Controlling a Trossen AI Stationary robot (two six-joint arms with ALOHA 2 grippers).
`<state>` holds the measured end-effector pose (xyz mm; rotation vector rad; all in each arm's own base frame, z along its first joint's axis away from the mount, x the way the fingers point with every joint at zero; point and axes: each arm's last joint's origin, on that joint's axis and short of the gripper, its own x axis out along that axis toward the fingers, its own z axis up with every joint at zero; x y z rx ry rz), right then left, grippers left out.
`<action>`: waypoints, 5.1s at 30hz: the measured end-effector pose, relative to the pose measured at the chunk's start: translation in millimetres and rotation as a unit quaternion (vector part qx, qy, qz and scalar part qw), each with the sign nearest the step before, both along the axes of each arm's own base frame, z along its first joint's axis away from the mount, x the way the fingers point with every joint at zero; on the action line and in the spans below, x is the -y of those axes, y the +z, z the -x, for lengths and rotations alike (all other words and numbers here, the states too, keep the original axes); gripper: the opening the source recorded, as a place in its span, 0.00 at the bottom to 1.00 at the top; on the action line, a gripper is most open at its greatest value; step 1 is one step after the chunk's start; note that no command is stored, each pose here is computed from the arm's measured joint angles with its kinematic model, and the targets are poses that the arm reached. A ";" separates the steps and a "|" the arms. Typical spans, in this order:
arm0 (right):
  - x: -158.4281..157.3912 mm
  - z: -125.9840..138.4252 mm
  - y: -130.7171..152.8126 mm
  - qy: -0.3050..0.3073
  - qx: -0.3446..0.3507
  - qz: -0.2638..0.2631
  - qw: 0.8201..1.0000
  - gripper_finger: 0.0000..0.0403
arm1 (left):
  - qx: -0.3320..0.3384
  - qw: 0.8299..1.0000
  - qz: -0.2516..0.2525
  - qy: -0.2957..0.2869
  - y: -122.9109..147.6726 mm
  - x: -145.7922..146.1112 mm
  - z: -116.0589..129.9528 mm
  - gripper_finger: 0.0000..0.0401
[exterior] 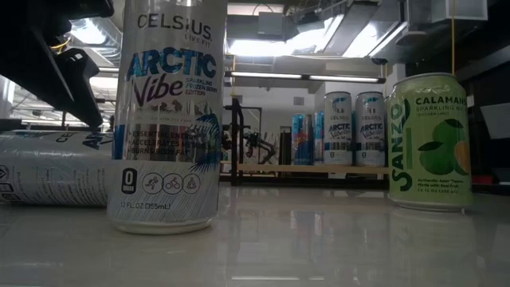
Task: Place canned beverage on shelf
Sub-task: Put the blue soda can on the shelf aligned with the other blue soda cans
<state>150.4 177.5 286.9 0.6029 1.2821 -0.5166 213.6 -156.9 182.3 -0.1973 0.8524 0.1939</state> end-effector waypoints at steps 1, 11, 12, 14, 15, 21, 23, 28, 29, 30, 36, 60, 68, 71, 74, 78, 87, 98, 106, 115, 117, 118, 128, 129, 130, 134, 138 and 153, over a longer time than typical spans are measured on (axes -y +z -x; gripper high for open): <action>2.9 -4.3 2.3 0.011 0.002 0.001 1.000 0.56 | 0.000 1.000 0.000 0.000 0.1 -0.1 0.0 0.70; 39.9 -38.6 39.8 0.111 0.019 0.026 0.993 0.56 | 0.008 1.000 0.005 0.000 1.0 0.9 -1.2 0.70; 44.8 -40.4 44.0 0.123 0.017 0.032 0.992 0.56 | 0.009 1.000 0.004 0.001 1.1 0.8 -1.3 0.70; 54.7 -44.2 53.0 0.144 0.016 0.042 0.989 0.56 | 0.014 1.000 0.002 0.004 1.5 0.8 -1.7 0.70; 59.2 -46.0 57.6 0.154 0.017 0.046 0.987 0.56 | 0.017 1.000 -0.001 0.004 1.7 0.7 -2.0 0.70; 86.1 -56.8 81.1 0.237 0.034 0.076 0.968 0.56 | 0.036 0.999 -0.019 0.006 3.3 0.7 -3.6 0.70; 94.9 -60.5 88.1 0.265 0.045 0.087 0.959 0.56 | 0.037 0.999 -0.020 0.008 3.4 0.5 -3.7 0.70; 119.8 -71.0 101.9 0.320 0.074 0.118 0.937 0.56 | 0.038 0.999 -0.020 0.008 3.4 0.6 -3.7 0.70; 125.2 -73.0 104.6 0.329 0.080 0.124 0.933 0.56 | 0.038 0.999 -0.020 0.008 3.4 0.5 -3.7 0.70; 130.4 -75.4 106.9 0.339 0.088 0.130 0.928 0.56 | 0.038 0.999 -0.020 0.008 3.4 0.5 -3.8 0.70; 161.1 -90.6 117.7 0.395 0.146 0.174 0.890 0.56 | 0.038 0.999 -0.020 0.008 3.4 0.5 -3.7 0.70; 294.4 -164.4 48.9 0.463 0.050 0.222 0.856 0.56 | 0.049 0.988 0.027 0.143 4.3 -40.7 -29.2 0.70; 301.2 -176.9 32.8 0.502 0.034 0.223 0.835 0.56 | 0.049 0.984 0.027 0.171 4.3 -55.2 -35.6 0.70; 302.0 -179.8 29.0 0.505 0.032 0.221 0.834 0.56 | 0.049 0.983 0.027 0.174 4.3 -56.8 -36.3 0.70; 302.2 -179.0 28.2 0.505 0.026 0.219 0.835 0.56 | 0.049 0.983 0.027 0.174 4.3 -56.8 -36.3 0.70; 301.5 -177.0 27.3 0.507 0.018 0.210 0.836 0.56 | 0.053 0.983 0.030 0.175 4.8 -56.9 -37.1 0.70; 301.3 -176.4 24.8 0.509 0.011 0.201 0.837 0.56 | 0.062 0.981 0.024 0.184 6.1 -65.9 -42.4 0.70; 301.4 -175.7 24.6 0.514 0.008 0.199 0.834 0.56 | 0.068 0.979 0.029 0.188 7.0 -67.3 -44.2 0.70; 311.2 -171.9 24.6 0.513 0.018 0.192 0.836 0.56 | 0.069 0.979 0.031 0.188 7.2 -67.2 -44.4 0.70; 327.3 -170.3 18.7 0.498 0.025 0.181 0.848 0.56 | 0.070 0.979 0.031 0.188 7.2 -67.2 -44.4 0.70; 327.4 -170.1 18.4 0.497 0.024 0.181 0.848 0.56 | 0.070 0.979 0.031 0.188 7.2 -67.2 -44.4 0.70; 326.8 -170.2 18.4 0.498 0.023 0.180 0.848 0.56 | 0.070 0.979 0.031 0.188 7.2 -67.2 -44.4 0.70; 327.7 -173.6 13.5 0.502 0.026 0.172 0.847 0.56 | 0.070 0.979 0.031 0.188 7.2 -67.2 -44.4 0.70; 327.8 -173.9 13.6 0.502 0.026 0.173 0.847 0.56 | 0.070 0.979 0.031 0.188 7.2 -67.2 -44.4 0.70; 328.0 -174.3 12.4 0.502 0.025 0.171 0.847 0.56 | 0.070 0.979 0.031 0.188 7.2 -67.2 -44.5 0.70; 328.8 -175.6 11.4 0.501 0.022 0.174 0.847 0.56 | 0.072 0.979 0.032 0.188 7.5 -67.1 -44.8 0.70; 329.0 -175.9 11.2 0.501 0.022 0.174 0.847 0.58 | 0.073 0.979 0.033 0.188 7.6 -67.0 -45.0 0.70; 330.2 -177.8 9.8 0.499 0.023 0.181 0.847 0.65 | 0.072 0.979 0.033 0.188 7.6 -67.0 -44.9 0.70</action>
